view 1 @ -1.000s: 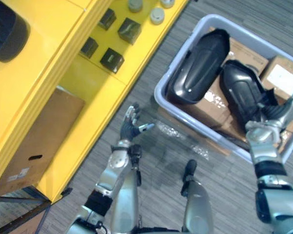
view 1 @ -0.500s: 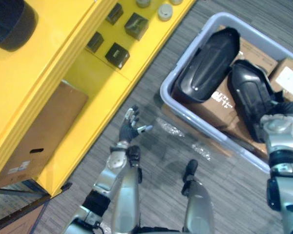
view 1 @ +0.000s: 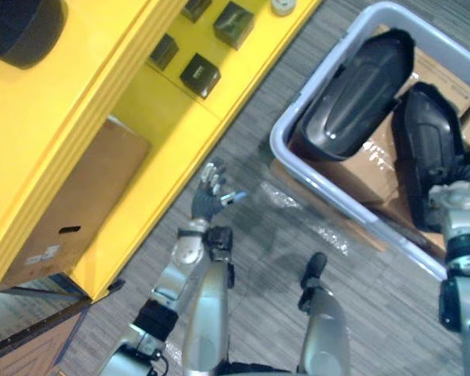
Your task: Walk over and take plastic housings, then place them on the shelf
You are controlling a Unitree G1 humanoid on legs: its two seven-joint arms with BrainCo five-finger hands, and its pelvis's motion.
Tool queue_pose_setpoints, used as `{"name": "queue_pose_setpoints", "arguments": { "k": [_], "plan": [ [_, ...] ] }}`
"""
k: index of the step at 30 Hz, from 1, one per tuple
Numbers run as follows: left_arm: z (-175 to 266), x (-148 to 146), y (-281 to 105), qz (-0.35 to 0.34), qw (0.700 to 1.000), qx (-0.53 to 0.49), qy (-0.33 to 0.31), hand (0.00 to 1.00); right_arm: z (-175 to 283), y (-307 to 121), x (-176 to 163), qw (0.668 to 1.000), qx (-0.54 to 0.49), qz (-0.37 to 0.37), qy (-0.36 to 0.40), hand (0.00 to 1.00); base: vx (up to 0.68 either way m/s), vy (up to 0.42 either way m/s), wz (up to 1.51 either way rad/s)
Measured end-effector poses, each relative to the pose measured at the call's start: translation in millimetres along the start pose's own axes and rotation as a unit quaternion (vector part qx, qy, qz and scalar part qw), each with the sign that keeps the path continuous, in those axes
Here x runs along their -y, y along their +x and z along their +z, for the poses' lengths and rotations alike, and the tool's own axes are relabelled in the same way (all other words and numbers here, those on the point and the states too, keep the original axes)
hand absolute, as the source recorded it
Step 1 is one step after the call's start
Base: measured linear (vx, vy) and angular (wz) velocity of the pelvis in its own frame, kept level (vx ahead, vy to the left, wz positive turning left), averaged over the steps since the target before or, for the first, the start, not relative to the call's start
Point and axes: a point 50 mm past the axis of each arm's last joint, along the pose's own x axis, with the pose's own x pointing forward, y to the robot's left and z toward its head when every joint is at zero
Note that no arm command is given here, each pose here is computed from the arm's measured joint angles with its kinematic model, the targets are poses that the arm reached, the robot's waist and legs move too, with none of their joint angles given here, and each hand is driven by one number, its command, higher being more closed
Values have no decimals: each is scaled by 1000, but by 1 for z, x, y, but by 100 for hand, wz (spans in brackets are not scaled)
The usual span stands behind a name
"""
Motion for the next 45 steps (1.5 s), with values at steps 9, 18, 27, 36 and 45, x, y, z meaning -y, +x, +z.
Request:
{"name": "queue_pose_setpoints", "arguments": {
  "k": [9,18,27,36,45],
  "plan": [
    [19,10,11,-26,999,41,-15,0,14,6,15,1000,11,8,25,100,1,-30,-1],
    [23,29,14,-67,996,58,-29,0,7,-9,-23,998,25,56,23,100,-10,-46,-8],
    [22,30,13,-55,996,57,-34,0,-7,-26,-44,998,50,-4,-24,100,0,-8,-3],
    [10,19,3,-29,999,33,-29,0,-2,-31,-42,992,95,-45,-65,100,-13,-8,-5],
    [16,5,-3,-26,999,38,11,0,-7,-30,-32,987,107,-83,-91,100,14,1,-1]
  ]
}}
